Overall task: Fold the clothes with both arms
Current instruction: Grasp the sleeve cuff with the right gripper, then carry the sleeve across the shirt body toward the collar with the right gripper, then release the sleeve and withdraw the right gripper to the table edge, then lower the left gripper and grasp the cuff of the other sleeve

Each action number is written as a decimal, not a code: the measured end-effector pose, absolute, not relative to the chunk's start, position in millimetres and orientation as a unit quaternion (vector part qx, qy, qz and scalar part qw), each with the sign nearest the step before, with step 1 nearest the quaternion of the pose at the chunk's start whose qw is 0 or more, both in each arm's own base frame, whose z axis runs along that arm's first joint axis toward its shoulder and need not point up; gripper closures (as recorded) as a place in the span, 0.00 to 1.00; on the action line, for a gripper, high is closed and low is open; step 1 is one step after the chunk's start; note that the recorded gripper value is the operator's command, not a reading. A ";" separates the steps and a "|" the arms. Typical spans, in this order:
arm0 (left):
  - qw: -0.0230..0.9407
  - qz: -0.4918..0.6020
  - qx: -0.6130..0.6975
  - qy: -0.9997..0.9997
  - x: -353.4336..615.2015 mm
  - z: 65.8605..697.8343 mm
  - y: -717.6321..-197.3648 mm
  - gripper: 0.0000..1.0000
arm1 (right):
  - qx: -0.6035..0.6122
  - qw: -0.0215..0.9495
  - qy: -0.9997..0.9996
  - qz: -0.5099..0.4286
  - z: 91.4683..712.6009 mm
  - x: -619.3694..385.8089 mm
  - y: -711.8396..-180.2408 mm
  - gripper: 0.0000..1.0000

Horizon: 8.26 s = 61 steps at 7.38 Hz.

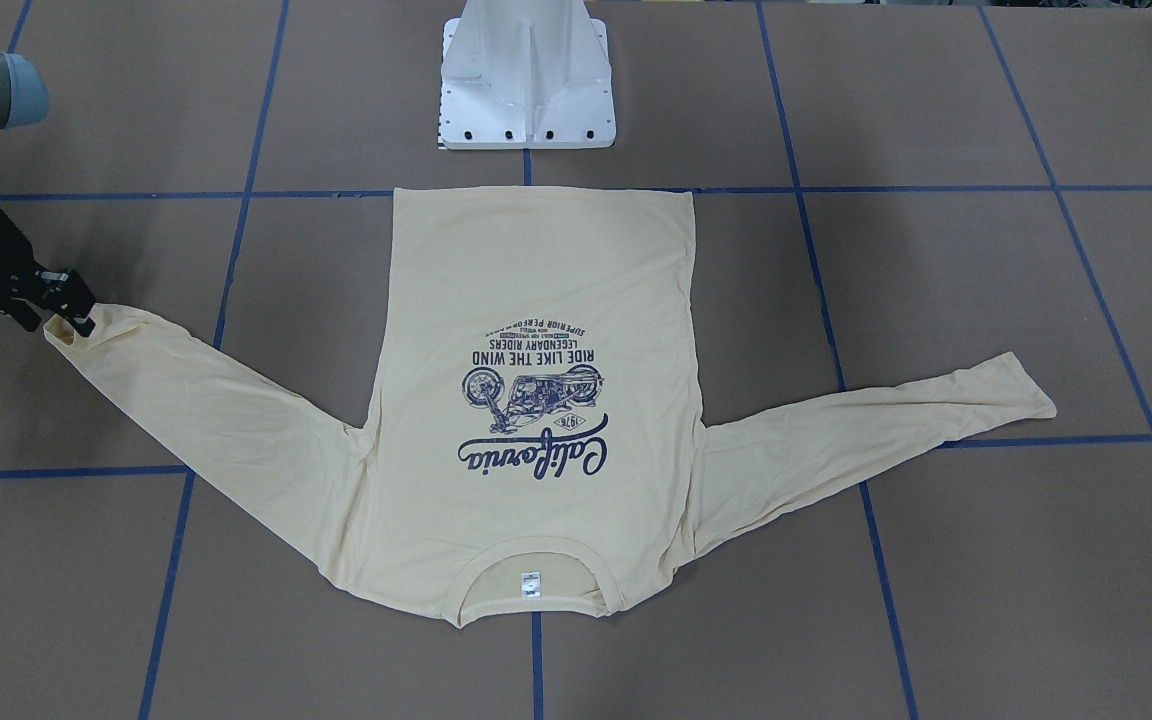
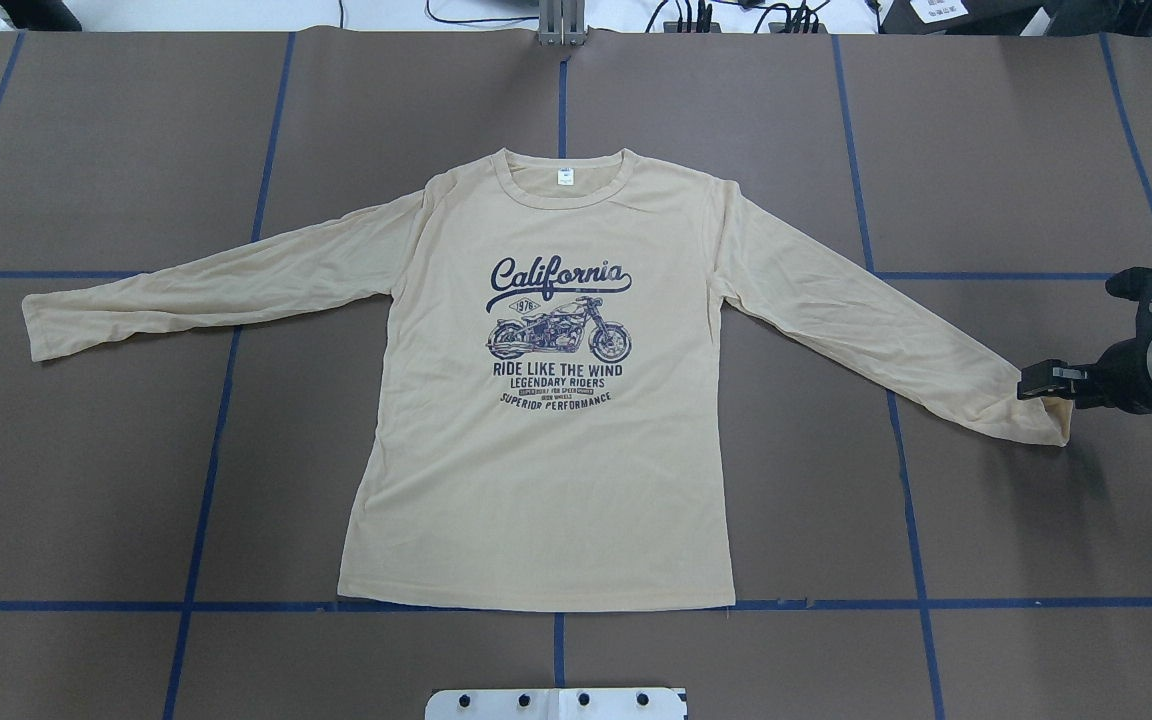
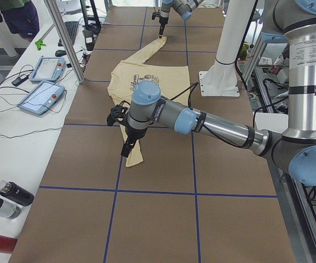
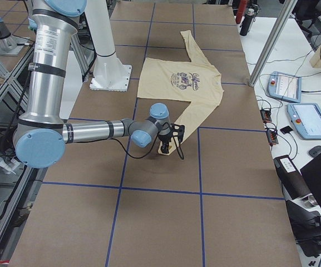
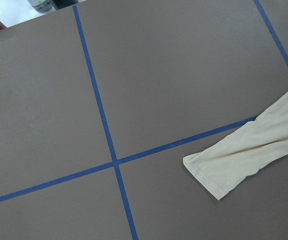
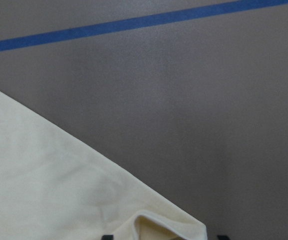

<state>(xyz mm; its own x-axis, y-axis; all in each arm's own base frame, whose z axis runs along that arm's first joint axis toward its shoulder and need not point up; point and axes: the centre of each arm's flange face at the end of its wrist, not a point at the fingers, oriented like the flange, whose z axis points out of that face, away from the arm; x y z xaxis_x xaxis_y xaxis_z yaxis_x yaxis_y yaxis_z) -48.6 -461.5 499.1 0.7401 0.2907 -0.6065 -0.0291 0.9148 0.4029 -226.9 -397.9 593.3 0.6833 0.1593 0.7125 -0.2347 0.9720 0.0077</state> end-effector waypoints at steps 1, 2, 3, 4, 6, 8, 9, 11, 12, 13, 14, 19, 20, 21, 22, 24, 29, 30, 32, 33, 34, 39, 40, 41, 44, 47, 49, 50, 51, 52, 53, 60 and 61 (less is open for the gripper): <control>0.914 0.087 0.186 0.350 -48.7 499.4 -461.3 0.00 | 0.049 0.917 -0.380 0.109 596.1 -225.7 -396.3 0.31; 0.914 0.087 0.186 0.350 -48.7 499.7 -461.1 0.00 | 0.048 0.918 -0.377 0.109 598.8 -225.1 -394.8 0.37; 0.914 0.087 0.186 0.350 -48.7 499.7 -461.1 0.00 | 0.047 0.919 -0.375 0.109 600.4 -225.8 -394.0 0.42; 0.914 0.087 0.186 0.350 -48.7 499.8 -461.0 0.00 | 0.047 0.920 -0.375 0.109 600.6 -227.3 -393.8 0.50; 0.914 0.087 0.184 0.350 -48.7 500.7 -460.5 0.00 | 0.047 0.920 -0.374 0.108 600.4 -229.9 -393.1 0.77; 0.914 0.086 0.184 0.350 -48.7 501.2 -460.1 0.00 | 0.042 0.919 -0.375 0.116 600.3 -231.7 -392.1 1.00; 0.915 0.086 0.184 0.350 -48.7 501.6 -459.8 0.00 | 0.041 0.918 -0.376 0.118 599.1 -231.7 -391.4 1.00; 0.915 0.086 0.183 0.350 -48.8 502.1 -459.5 0.00 | 0.051 0.911 -0.393 0.114 574.5 -229.6 -390.5 1.00; 0.915 0.086 0.182 0.350 -48.7 502.3 -459.5 0.00 | 0.057 0.905 -0.407 0.111 543.4 -227.2 -391.3 1.00; 0.915 0.086 0.182 0.350 -48.7 502.6 -459.5 0.00 | 0.061 0.900 -0.417 0.112 504.1 -225.7 -396.1 1.00; 0.915 0.086 0.182 0.350 -48.7 502.8 -459.5 0.00 | 0.062 0.896 -0.423 0.118 453.3 -231.6 -409.8 1.00; 0.915 0.086 0.183 0.350 -48.7 502.3 -459.5 0.00 | 0.058 0.880 -0.421 0.212 160.2 -339.0 -520.5 1.00; 0.915 0.086 0.183 0.350 -48.7 502.4 -459.5 0.00 | 0.063 0.875 -0.423 0.228 113.8 -372.1 -537.9 1.00; 0.915 0.086 0.183 0.350 -48.7 502.6 -459.5 0.00 | 0.065 0.872 -0.421 0.242 72.5 -410.7 -549.9 1.00; 0.915 0.086 0.182 0.350 -48.7 503.2 -459.6 0.00 | 0.069 0.868 -0.417 0.260 33.3 -460.0 -559.0 1.00; 0.915 0.085 0.179 0.350 -48.7 506.0 -460.1 0.00 | 0.086 0.859 -0.412 0.292 -18.2 -567.4 -572.7 1.00; 0.916 0.084 0.178 0.350 -48.5 507.4 -459.8 0.00 | 0.112 0.820 -0.450 0.336 -65.6 -655.0 -578.1 0.00; 0.915 0.085 0.179 0.350 -48.0 506.8 -460.2 0.00 | 0.108 0.814 -0.457 0.341 -76.6 -651.1 -580.8 0.00; 0.908 0.097 0.183 0.363 -39.1 500.1 -470.2 0.00 | 0.059 0.830 -0.442 0.335 -75.8 -619.2 -599.8 0.00; 0.898 0.108 0.185 0.384 -31.5 496.2 -474.0 0.00 | 0.039 0.843 -0.430 0.319 -57.6 -589.0 -604.1 0.00; 0.887 0.121 0.197 0.400 -25.4 491.4 -475.6 0.00 | 0.030 0.854 -0.424 0.300 -23.0 -557.3 -600.2 0.00; 0.850 0.216 0.220 0.427 74.7 510.8 -478.9 0.00 | 0.056 0.896 -0.416 0.144 220.4 -325.6 -521.8 0.00; 0.863 0.203 0.217 0.409 98.6 520.2 -479.6 0.00 | 0.061 0.902 -0.410 0.118 254.8 -288.6 -503.7 0.00; 0.874 0.188 0.216 0.393 123.8 533.0 -479.3 0.00 | 0.063 0.908 -0.403 0.094 284.5 -252.9 -494.5 0.00; 0.876 0.171 0.236 0.385 165.9 590.0 -481.3 0.00 | 0.056 0.919 -0.389 0.021 379.8 -140.0 -484.5 0.00; 0.877 0.184 0.222 0.384 203.2 610.4 -473.1 0.21 | 0.047 0.919 -0.392 -0.002 417.9 -102.3 -473.0 0.00; 0.879 0.188 0.215 0.382 208.0 618.7 -469.9 0.33 | 0.045 0.919 -0.392 -0.002 421.2 -100.7 -472.2 0.00; 0.880 0.190 0.211 0.381 210.1 622.2 -468.4 0.33 | 0.044 0.919 -0.392 -0.002 421.6 -100.5 -472.2 0.00; 0.880 0.194 0.208 0.381 213.1 625.0 -466.3 0.34 | 0.044 0.919 -0.392 -0.001 422.1 -100.4 -472.3 0.00; 0.880 0.197 0.204 0.380 216.3 627.7 -463.9 0.35 | 0.044 0.919 -0.392 -0.001 422.2 -100.4 -472.3 0.00; 0.881 0.199 0.201 0.379 218.2 631.6 -462.1 0.38 | 0.044 0.919 -0.392 -0.001 422.2 -100.4 -472.3 0.00; 0.882 0.204 0.194 0.377 224.8 638.3 -461.9 0.78 | 0.045 0.918 -0.393 -0.001 420.6 -100.4 -472.3 0.00; 0.883 0.204 0.194 0.377 224.8 638.3 -462.1 0.95 | 0.045 0.918 -0.393 -0.001 420.6 -100.4 -472.3 0.00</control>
